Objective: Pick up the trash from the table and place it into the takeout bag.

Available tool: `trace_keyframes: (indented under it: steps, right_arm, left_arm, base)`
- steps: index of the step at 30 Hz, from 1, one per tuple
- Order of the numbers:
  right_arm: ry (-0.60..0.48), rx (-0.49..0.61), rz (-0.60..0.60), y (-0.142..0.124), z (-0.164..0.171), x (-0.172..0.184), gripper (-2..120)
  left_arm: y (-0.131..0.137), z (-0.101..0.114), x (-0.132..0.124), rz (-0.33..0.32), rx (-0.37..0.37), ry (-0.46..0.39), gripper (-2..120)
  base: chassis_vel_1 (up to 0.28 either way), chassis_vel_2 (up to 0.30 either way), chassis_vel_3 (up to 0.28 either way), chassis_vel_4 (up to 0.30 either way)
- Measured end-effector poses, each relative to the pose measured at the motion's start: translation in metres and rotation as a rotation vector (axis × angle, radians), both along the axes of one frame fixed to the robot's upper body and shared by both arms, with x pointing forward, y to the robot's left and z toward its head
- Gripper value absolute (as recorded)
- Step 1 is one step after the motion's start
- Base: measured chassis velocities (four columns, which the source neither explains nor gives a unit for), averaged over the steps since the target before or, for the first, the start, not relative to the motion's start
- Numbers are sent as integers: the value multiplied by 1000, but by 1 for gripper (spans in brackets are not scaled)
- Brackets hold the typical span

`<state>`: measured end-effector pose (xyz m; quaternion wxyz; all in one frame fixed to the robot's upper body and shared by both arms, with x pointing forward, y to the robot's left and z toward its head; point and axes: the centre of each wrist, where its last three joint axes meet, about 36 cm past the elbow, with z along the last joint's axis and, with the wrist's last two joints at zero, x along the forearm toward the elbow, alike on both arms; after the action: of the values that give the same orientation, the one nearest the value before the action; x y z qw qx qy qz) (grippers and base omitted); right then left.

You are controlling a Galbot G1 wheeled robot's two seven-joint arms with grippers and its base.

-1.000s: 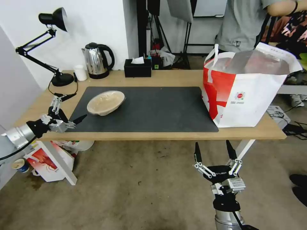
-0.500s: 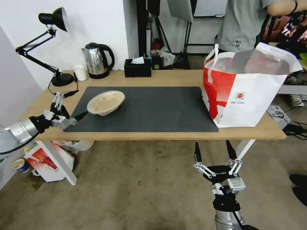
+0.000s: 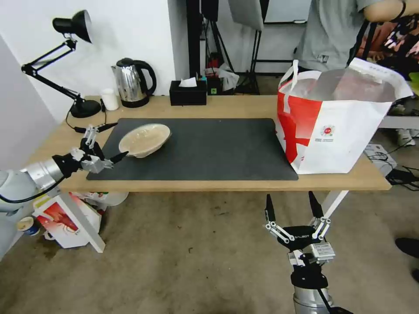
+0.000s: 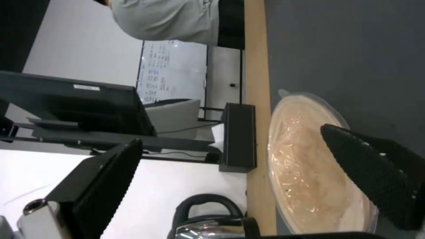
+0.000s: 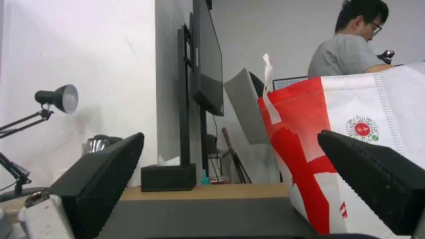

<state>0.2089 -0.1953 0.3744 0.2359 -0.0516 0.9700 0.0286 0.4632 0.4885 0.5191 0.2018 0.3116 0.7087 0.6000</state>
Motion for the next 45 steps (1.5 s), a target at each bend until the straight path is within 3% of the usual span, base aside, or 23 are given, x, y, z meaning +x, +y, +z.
trace_keyframes:
  steps: [12,45]
  right_arm:
    - [0,0,0,0,0,0,100]
    - [0,0,0,0,0,0,100]
  left_arm:
    - [5,2,2,-4,23,23,100]
    - [-4,-24,18,-17,37,61,100]
  base:
    - [0,0,0,0]
    - [0,0,0,0]
